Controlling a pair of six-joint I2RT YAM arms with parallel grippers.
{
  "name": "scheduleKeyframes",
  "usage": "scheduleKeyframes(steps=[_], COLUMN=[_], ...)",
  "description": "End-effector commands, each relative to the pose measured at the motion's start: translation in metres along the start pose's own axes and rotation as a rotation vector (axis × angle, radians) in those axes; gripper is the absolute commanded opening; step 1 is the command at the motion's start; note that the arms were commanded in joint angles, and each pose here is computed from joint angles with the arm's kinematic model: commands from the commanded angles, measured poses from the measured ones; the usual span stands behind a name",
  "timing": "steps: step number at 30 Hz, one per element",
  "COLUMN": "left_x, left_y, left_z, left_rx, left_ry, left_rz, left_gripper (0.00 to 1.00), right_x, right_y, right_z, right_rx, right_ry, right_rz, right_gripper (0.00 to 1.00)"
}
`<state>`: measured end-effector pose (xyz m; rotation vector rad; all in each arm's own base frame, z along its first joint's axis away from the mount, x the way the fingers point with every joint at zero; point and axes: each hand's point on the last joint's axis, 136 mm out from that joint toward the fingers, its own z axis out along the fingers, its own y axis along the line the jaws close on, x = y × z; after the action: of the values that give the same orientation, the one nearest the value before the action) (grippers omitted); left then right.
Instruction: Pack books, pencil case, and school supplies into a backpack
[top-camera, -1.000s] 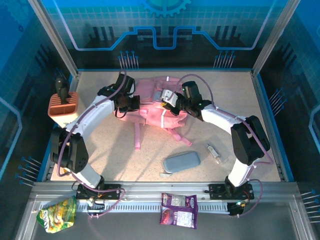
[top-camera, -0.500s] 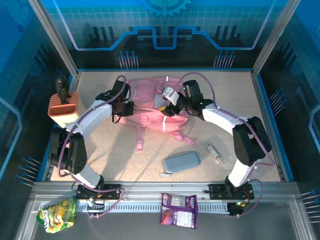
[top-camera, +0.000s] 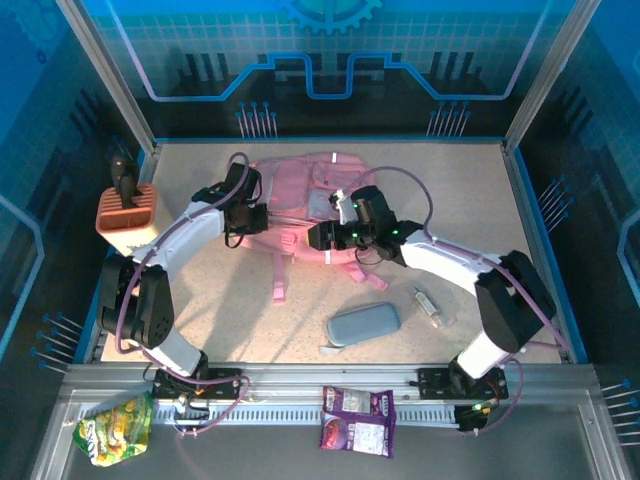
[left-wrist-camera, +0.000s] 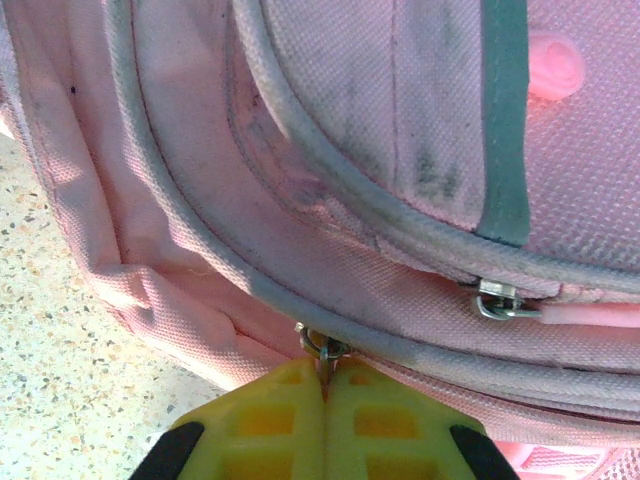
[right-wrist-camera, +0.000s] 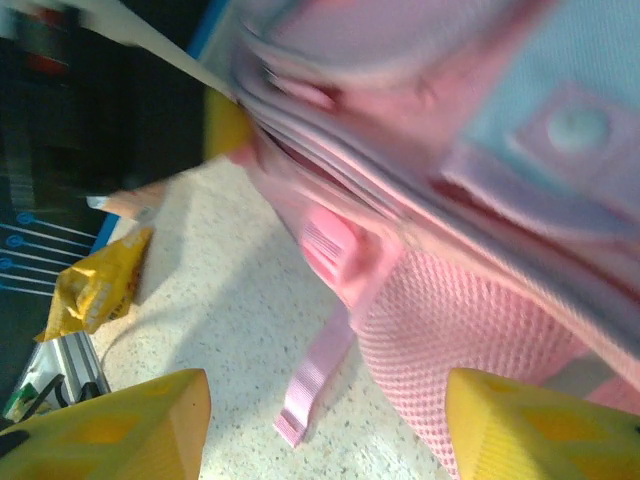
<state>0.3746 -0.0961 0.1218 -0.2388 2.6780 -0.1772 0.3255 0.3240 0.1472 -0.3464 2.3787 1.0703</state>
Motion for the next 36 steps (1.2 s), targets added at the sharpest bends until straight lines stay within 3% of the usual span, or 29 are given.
scheduleKeyframes(steps=[1, 7, 13, 18, 22, 27, 30, 33, 36], left_x=[-0.002, 0.019, 0.045, 0.043, 0.040, 0.034, 0.033, 0.033, 0.032], left_y=[-0.015, -0.042, -0.078, -0.076, -0.074, -0.080, -0.079, -0.079, -0.079], left_z=[-0.004, -0.003, 0.008, 0.022, 0.031, 0.040, 0.047, 0.055, 0.062], left_rx=[0.058, 0.121, 0.139, 0.079, 0.047, 0.065, 0.057, 0.056, 0.052], left_ry=[-0.030, 0.010, 0.033, 0.026, 0.022, -0.010, -0.035, -0.057, -0.076], left_rz=[-0.012, -0.025, -0.076, -0.082, -0.057, -0.030, -0.022, -0.019, -0.018], left_gripper=[0.00, 0.00, 0.00, 0.00, 0.00, 0.00, 0.16, 0.24, 0.26], right_x=[-0.007, -0.048, -0.097, -0.073, -0.039, -0.027, -0.031, -0.034, -0.034], right_y=[-0.023, -0.081, -0.127, -0.099, -0.063, -0.055, -0.054, -0.055, -0.056], right_z=[0.006, -0.003, -0.018, -0.016, 0.003, 0.030, 0.036, 0.034, 0.031], right_rx=[0.063, 0.282, 0.406, 0.371, 0.314, 0.299, 0.301, 0.305, 0.309], right_ry=[-0.036, -0.100, -0.151, -0.075, -0.049, -0.046, -0.047, -0.071, -0.081], right_rz=[0.183, 0.177, 0.205, 0.313, 0.411, 0.519, 0.528, 0.518, 0.511], right_gripper=[0.64, 0.77, 0.83, 0.83, 0.76, 0.68, 0.64, 0.63, 0.62])
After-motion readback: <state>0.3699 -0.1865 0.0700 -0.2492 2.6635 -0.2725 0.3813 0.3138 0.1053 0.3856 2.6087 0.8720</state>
